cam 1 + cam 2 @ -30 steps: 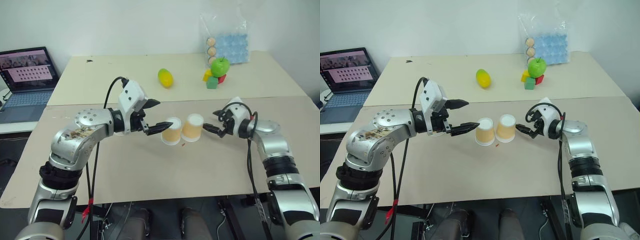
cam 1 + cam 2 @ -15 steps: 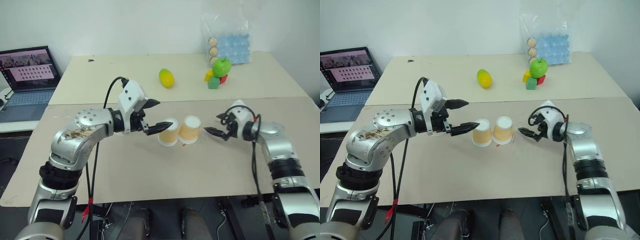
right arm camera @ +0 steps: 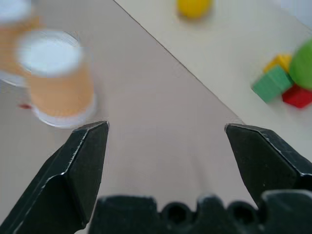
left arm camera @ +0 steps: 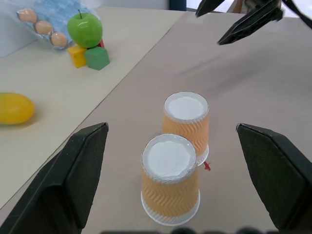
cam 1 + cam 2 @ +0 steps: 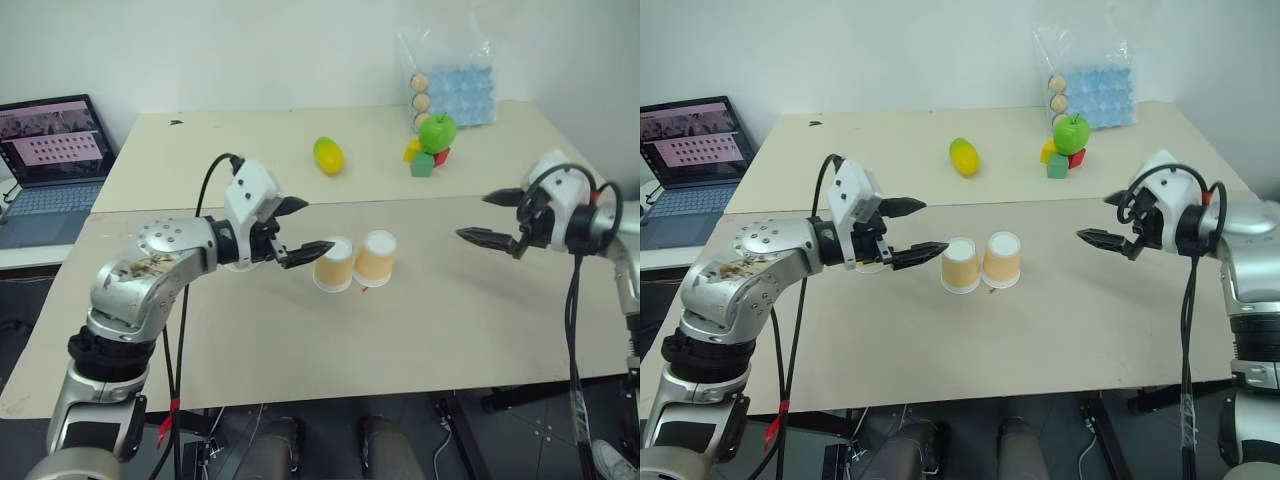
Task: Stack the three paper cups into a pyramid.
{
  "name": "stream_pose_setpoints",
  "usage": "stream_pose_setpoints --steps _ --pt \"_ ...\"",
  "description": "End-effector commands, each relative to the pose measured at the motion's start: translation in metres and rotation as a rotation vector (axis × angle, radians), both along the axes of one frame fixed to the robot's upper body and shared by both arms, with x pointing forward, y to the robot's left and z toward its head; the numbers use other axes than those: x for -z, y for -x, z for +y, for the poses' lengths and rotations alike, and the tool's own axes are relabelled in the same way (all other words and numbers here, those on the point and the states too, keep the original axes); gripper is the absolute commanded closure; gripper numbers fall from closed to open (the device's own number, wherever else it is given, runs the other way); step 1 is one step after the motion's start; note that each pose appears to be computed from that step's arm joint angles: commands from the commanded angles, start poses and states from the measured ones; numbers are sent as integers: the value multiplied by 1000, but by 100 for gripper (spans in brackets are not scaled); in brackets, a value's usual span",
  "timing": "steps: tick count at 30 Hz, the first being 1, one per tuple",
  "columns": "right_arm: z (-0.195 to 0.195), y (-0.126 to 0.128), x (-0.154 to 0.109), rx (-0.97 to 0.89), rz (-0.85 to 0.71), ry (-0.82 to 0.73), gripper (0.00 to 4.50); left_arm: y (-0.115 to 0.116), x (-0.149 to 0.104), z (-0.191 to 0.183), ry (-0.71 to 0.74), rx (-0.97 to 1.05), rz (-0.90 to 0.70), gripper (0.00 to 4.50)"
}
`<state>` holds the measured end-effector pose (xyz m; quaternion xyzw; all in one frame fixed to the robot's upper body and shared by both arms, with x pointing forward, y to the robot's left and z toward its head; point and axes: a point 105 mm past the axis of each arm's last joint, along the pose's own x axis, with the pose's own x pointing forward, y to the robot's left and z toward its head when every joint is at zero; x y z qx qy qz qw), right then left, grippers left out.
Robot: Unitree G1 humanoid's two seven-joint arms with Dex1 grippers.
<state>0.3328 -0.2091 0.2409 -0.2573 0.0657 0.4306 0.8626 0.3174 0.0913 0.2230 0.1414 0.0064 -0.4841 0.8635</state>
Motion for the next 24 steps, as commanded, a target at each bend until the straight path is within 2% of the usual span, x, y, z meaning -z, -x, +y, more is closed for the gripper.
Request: stream_pose_setpoints --steps 1,5,9,12,17,20,23,24 --pt "30 31 -24 -167 9 -50 4 1 -9 9 7 -29 -36 0" --pt "57 47 -36 -299 24 -146 4 1 -12 19 5 -63 -37 0" --pt "70 51 -36 -363 51 -221 4 6 -18 36 -22 -102 -31 0" --pt "75 50 -33 -377 71 -253 4 9 -18 47 -58 -125 -26 0" --pt "85 42 -22 -394 93 -287 4 5 -22 99 -77 -306 -28 0" --pt "87 35 -20 -390 94 -292 4 5 -25 111 -61 -339 -25 0" --pt "89 30 -19 -389 92 -296 4 4 -16 121 -141 -368 -32 0" --pt "90 29 -19 -391 89 -300 4 3 -15 123 -119 -384 -28 0"
